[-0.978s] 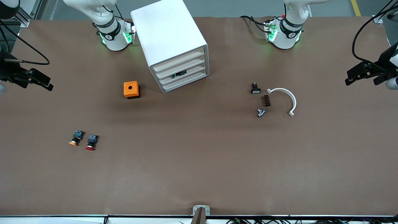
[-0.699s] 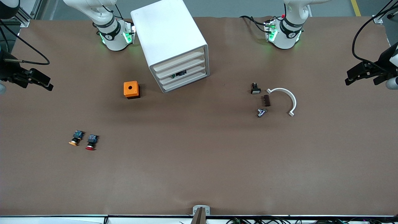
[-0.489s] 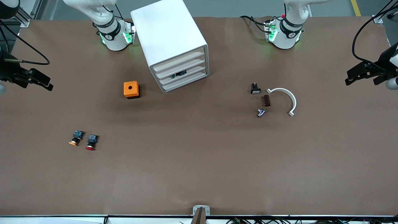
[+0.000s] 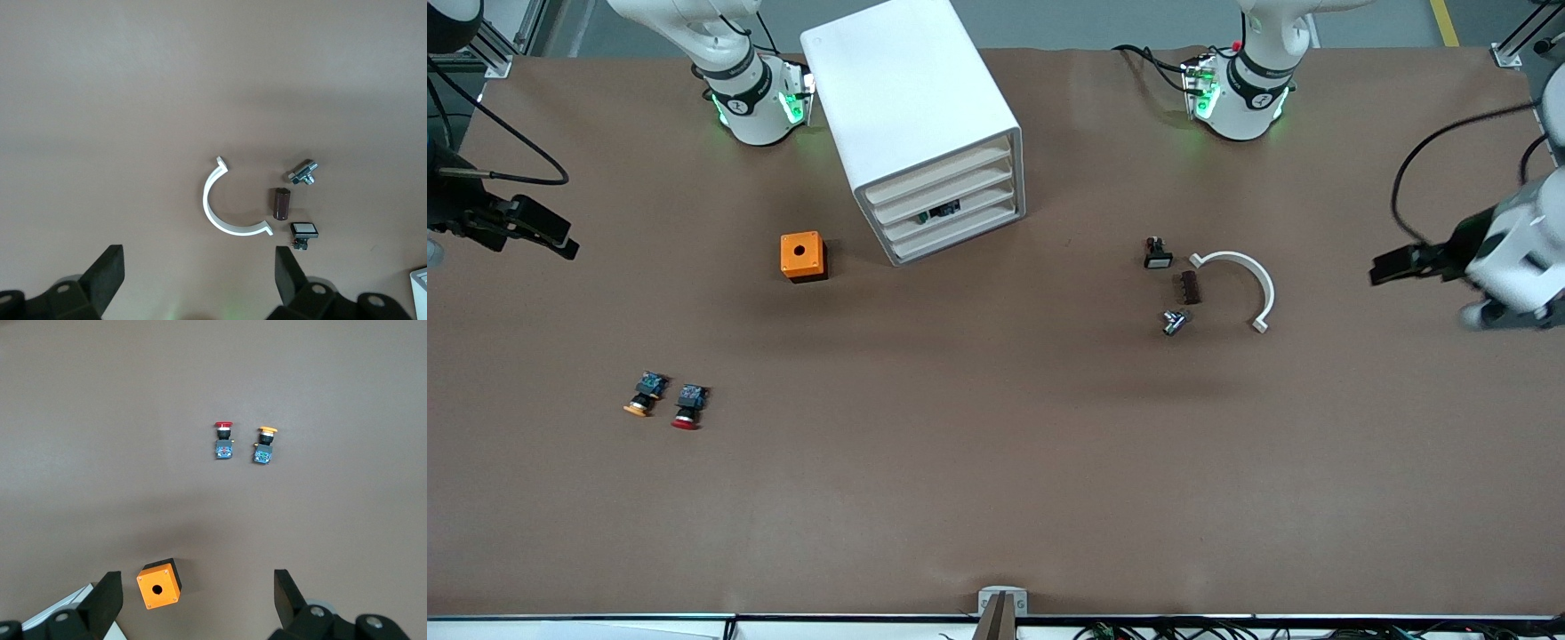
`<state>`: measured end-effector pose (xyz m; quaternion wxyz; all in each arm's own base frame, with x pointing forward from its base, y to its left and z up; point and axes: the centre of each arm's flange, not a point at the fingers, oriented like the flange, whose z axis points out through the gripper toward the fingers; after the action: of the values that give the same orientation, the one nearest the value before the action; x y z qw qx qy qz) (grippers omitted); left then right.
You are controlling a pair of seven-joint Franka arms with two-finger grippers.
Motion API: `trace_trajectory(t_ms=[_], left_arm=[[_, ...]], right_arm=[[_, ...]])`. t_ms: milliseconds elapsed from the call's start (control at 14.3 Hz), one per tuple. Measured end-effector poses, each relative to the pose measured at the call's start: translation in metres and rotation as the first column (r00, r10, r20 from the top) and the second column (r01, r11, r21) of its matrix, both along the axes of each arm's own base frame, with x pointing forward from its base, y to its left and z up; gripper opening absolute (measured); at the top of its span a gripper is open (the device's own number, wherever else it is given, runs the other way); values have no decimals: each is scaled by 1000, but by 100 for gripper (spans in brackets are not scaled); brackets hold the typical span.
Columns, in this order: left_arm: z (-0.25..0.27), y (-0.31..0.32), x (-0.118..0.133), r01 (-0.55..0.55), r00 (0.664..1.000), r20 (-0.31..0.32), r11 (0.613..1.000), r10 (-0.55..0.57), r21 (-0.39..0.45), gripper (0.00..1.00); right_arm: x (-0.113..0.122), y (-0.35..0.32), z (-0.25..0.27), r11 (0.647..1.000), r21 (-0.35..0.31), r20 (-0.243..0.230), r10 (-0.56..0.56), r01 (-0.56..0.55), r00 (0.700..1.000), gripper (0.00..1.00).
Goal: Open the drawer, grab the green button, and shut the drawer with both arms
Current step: 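Reach the left gripper toward the drawer front of the white cabinet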
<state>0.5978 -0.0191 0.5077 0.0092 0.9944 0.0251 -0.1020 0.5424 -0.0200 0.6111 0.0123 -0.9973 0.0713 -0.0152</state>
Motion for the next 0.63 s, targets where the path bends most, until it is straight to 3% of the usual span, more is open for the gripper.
trace_trajectory(t_ms=[210,419,559,629], left_arm=[[-67,-48,14,-40,993,-107,999,43,29,100],[-92,-89,17,-139,978,-146,989,146,58,100],[-96,-139,11,-282,937,-197,957,289,64,100],[-101,-168,7,-367,896,-240,928,373,71,100]], right_arm=[[0,0,0,1000,0,0,0,0,1000,100],[0,0,0,1000,0,0,-1,1,1000,100],[0,0,0,1000,0,0,-1,1,1000,100],[0,0,0,1000,0,0,-1,1,1000,100]])
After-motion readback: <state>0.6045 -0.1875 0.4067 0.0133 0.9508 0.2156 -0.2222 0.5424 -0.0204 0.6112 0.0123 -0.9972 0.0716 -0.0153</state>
